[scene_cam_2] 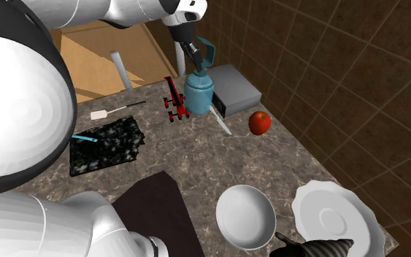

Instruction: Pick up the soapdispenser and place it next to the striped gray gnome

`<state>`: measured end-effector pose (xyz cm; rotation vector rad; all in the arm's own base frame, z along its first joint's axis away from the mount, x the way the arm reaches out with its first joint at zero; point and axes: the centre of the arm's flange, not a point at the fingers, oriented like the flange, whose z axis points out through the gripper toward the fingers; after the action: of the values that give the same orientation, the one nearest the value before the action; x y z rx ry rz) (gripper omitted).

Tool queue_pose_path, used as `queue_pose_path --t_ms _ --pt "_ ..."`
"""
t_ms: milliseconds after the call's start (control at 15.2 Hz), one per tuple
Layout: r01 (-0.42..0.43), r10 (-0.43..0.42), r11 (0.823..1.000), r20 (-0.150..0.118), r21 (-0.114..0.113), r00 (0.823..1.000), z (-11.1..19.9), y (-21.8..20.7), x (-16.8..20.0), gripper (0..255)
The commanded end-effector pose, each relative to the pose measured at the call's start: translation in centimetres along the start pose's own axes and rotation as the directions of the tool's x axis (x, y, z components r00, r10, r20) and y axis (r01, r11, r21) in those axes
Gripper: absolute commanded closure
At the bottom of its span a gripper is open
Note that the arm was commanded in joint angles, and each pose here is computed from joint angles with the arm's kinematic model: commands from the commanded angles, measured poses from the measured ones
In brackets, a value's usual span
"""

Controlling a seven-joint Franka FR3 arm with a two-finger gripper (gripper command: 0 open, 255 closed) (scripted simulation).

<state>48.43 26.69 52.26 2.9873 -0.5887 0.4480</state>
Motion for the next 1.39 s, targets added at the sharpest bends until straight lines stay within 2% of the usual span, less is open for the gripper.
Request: queue_pose_path --t_ms 0,1320 --pt "0.000 0.000 1.000 -0.001 0.000 1.000 -1.0 0.0 0.2 255" --pt "0.000 0.000 1.000 -0.001 0.000 1.000 -11.1 0.1 3.3 255"
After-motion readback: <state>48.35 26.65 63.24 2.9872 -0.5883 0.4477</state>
